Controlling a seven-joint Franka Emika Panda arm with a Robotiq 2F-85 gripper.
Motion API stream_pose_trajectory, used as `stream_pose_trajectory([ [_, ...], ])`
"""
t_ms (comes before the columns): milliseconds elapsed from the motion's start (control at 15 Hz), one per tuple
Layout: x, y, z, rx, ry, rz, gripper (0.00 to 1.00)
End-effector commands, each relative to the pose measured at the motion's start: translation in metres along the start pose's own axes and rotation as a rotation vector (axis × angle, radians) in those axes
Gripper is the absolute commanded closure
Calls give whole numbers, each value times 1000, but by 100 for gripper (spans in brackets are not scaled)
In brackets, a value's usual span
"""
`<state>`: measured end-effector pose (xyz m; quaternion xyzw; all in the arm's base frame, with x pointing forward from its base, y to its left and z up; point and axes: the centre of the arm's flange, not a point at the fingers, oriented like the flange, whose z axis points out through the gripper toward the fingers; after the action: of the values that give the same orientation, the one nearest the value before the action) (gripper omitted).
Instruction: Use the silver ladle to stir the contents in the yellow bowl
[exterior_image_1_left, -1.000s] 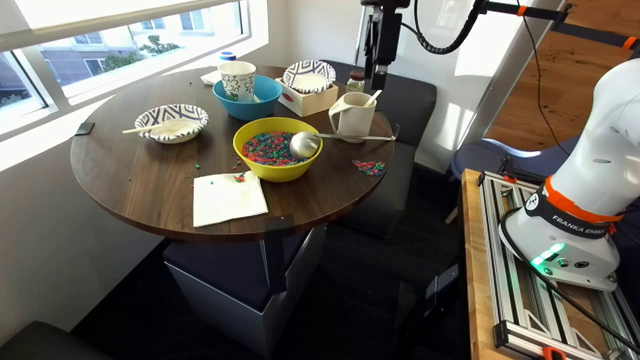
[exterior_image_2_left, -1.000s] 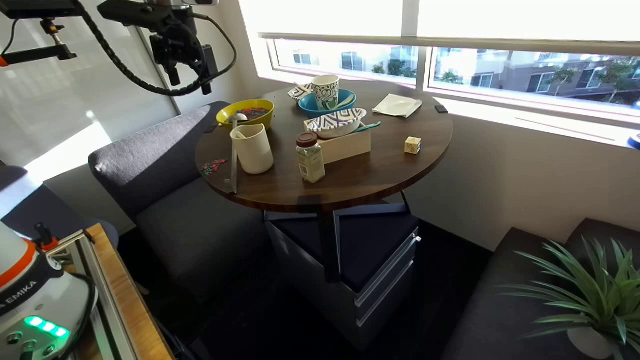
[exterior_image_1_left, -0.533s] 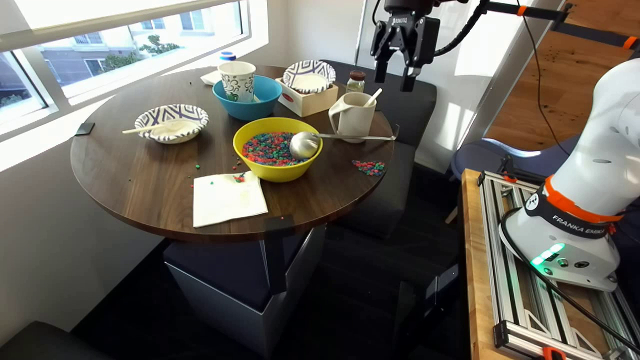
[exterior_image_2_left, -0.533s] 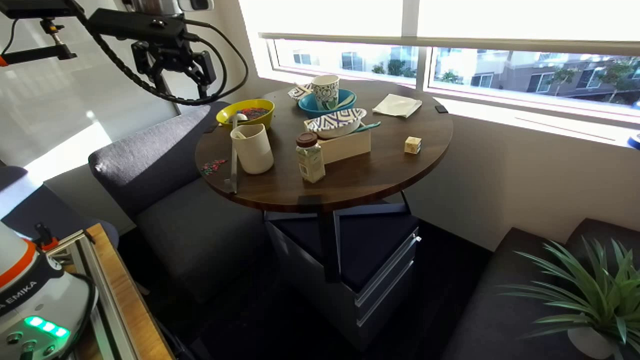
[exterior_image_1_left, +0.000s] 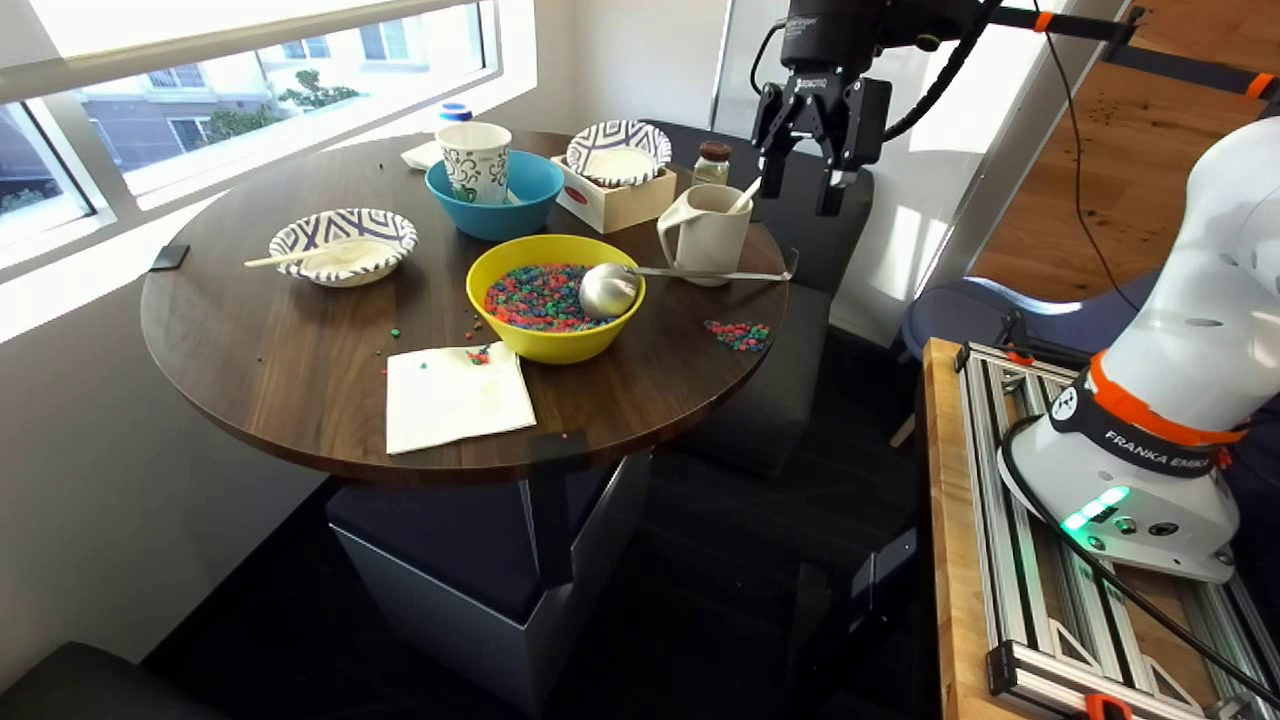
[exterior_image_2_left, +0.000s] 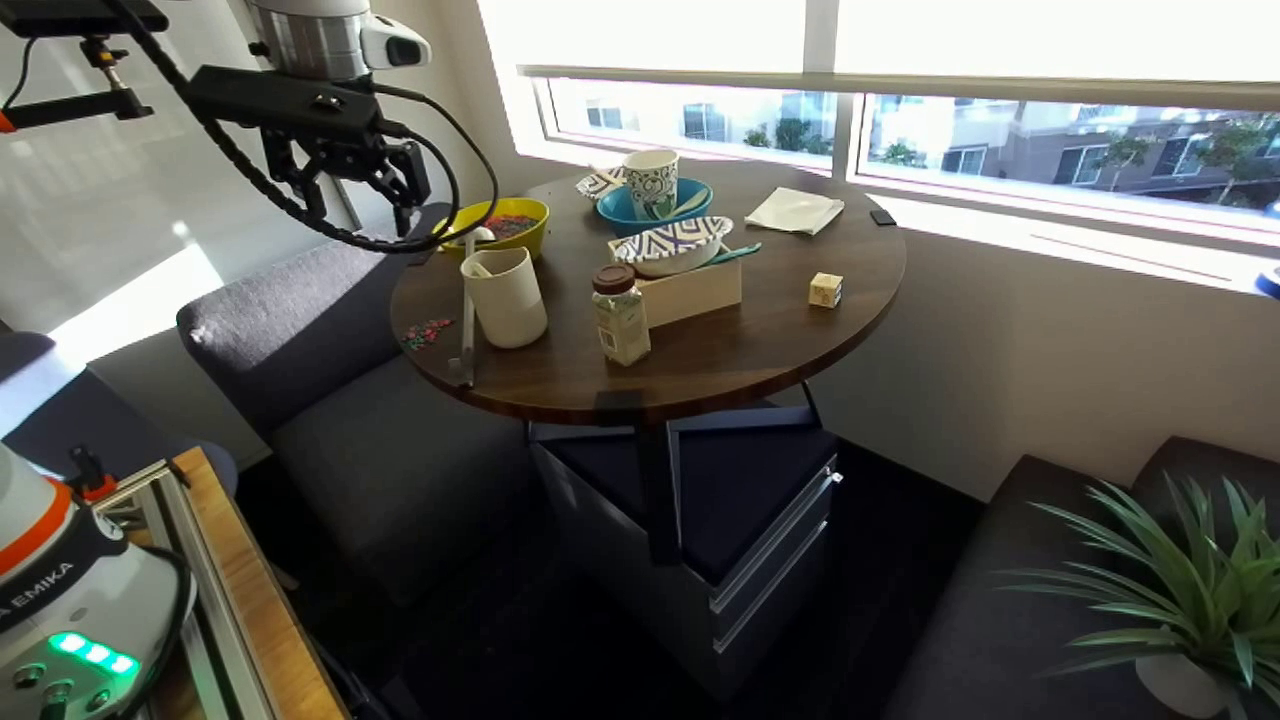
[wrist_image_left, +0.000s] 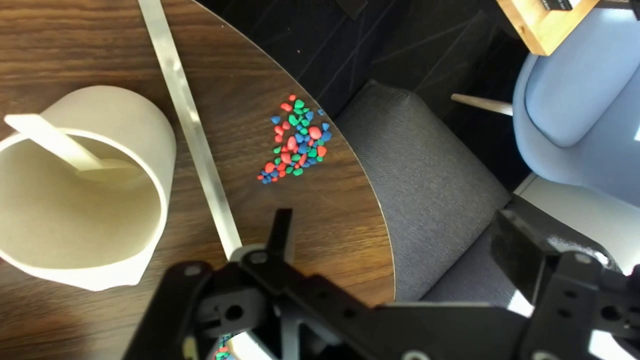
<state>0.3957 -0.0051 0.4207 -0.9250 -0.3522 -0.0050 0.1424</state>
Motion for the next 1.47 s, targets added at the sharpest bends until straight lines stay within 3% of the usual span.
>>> stream_pose_trajectory([
  [0,0,0,0,0,0,0,0],
  [933,-7,-4,14,8,27,-22,0],
  [1400,-10,0,43,-55,124,-164,0],
])
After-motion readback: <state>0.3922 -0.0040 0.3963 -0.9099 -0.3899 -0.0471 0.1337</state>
